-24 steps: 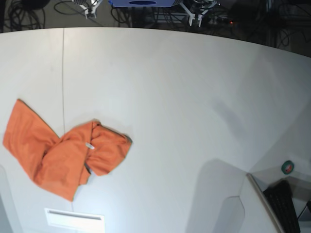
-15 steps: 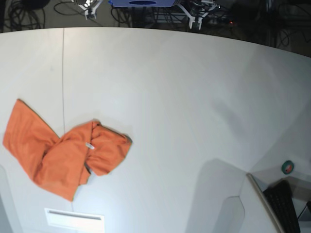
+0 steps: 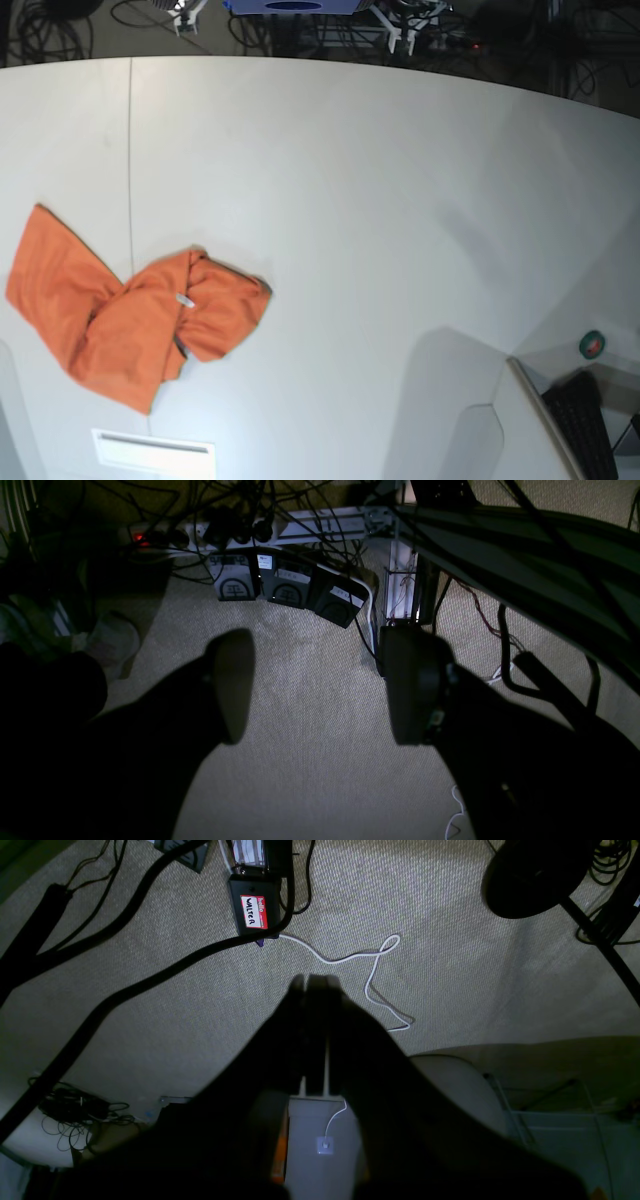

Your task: Layout the t-shirt on the table in an organized manner, then fold the t-shirt properly

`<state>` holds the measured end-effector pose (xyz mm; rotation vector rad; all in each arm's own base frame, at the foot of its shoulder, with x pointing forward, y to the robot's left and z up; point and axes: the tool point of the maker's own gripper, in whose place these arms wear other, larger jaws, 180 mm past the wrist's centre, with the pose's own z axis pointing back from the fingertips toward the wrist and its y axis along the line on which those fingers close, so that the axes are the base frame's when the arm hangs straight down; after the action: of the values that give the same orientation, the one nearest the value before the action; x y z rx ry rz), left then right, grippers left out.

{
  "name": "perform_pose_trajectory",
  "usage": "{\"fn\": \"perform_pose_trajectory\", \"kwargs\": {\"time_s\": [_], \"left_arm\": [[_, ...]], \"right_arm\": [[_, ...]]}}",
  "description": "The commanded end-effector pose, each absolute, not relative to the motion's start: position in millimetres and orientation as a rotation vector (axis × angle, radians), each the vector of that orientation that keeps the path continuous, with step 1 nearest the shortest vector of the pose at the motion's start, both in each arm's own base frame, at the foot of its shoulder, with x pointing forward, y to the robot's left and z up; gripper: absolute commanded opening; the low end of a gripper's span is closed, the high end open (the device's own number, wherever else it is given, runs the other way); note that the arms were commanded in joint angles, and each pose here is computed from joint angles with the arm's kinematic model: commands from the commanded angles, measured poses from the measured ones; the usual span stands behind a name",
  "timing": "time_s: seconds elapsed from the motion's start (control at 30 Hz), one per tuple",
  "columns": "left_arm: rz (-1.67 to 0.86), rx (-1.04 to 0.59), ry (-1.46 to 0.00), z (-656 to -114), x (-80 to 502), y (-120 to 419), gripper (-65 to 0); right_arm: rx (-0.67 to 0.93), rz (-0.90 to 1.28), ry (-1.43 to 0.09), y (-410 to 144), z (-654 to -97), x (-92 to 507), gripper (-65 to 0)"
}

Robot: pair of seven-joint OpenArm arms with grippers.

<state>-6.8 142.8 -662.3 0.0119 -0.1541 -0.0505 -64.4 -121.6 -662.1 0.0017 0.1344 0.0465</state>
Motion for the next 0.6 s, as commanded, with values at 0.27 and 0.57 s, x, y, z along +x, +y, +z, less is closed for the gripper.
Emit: {"fn": "perform_pose_trajectory", "kwargs": {"time_s": [0.27, 0.57], "left_arm": [[-0.055, 0.020, -0.160, -662.0, -6.9, 145.1, -26.0], [-0.055, 0.020, -0.157, -662.0, -8.1, 145.1, -65.0]], "right_arm": [[0.002, 0.050, 0.149, -123.5, -661.1, -74.2, -65.0], [0.002, 0.052, 0.154, -123.4, -660.8, -77.2, -65.0]]}}
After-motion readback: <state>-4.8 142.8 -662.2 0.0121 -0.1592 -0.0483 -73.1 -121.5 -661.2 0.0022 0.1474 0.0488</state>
